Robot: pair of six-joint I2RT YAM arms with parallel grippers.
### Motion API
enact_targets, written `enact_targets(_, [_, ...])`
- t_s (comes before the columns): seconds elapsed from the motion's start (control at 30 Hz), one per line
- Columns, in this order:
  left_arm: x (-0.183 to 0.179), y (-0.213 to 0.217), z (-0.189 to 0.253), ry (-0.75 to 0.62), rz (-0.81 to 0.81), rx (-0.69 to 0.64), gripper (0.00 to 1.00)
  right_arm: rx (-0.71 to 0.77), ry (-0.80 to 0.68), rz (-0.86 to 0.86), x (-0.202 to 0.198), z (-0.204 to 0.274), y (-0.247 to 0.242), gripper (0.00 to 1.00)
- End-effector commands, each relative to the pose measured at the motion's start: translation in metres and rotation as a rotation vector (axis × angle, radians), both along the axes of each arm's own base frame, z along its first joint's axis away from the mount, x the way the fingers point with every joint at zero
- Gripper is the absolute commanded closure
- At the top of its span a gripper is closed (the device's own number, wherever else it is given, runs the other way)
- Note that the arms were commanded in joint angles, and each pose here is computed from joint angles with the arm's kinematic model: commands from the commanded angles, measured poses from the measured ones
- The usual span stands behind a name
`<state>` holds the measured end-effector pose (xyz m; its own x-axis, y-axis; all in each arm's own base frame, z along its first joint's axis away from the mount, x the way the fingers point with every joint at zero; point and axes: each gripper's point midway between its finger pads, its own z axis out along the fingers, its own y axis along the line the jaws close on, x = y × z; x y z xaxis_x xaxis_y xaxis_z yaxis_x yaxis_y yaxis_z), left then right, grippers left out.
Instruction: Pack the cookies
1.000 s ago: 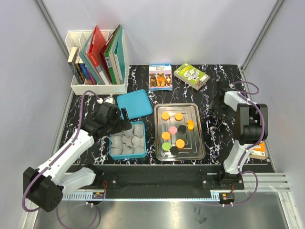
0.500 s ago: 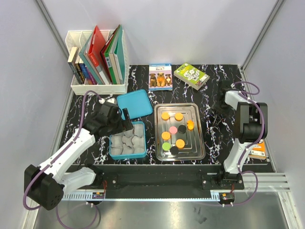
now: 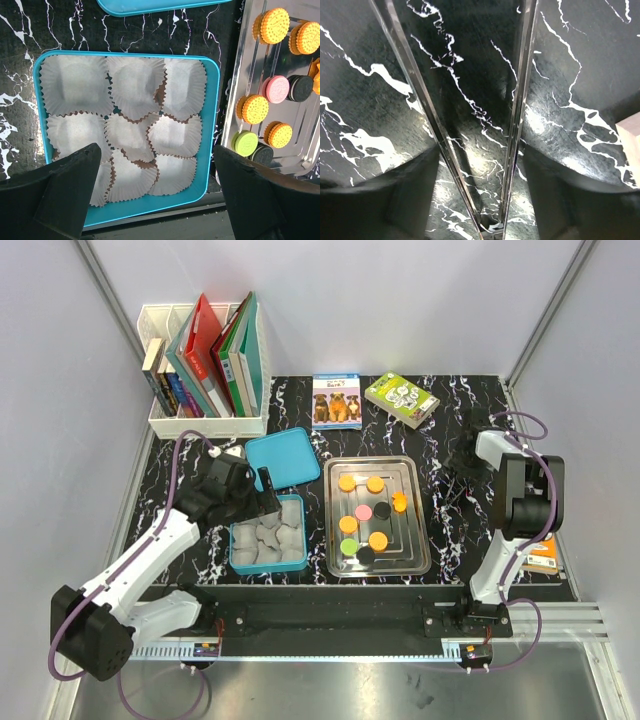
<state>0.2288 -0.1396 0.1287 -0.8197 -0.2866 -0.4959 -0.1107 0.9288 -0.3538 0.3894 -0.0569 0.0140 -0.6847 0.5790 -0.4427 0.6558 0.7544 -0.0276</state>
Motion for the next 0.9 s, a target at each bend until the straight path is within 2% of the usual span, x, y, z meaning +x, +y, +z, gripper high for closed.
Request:
enact_targets(0.0, [0.004,-0.008,0.012,-0.042,-0.011,-0.056,0.01,0.088,0.119,-0.011,-0.036,-0.03,0.014,0.2])
enact_targets(0.1, [0.004,-0.01,0.014,-0.047,-0.014,-0.066,0.01,0.114,0.099,-0.033,-0.039,-0.027,0.019,0.18])
enact_targets(0.27, [0.0,-0.01,0.014,-0.047,-0.018,-0.077,0.01,0.134,0.08,-0.043,-0.039,-0.029,0.022,0.29])
enact_targets(0.3, [0.0,-0.01,0.016,-0.055,-0.017,-0.082,0.01,0.147,0.082,-0.041,-0.04,-0.031,0.025,0.34])
enact_targets(0.37, [-0.002,-0.008,0.014,-0.055,-0.015,-0.082,0.01,0.16,0.062,-0.035,-0.037,-0.033,0.027,0.36])
enact_targets(0.73, [-0.003,-0.009,0.011,-0.041,0.0,-0.093,0.01,0.119,0.081,-0.011,-0.04,-0.033,0.019,0.35])
enact_targets(0.83, [-0.005,-0.014,0.011,-0.029,-0.013,-0.111,0.01,0.127,0.08,-0.005,-0.04,-0.033,0.02,0.46])
enact_targets(0.87, [-0.006,-0.014,0.009,-0.026,-0.014,-0.11,0.01,0.129,0.081,0.001,-0.04,-0.033,0.02,0.6])
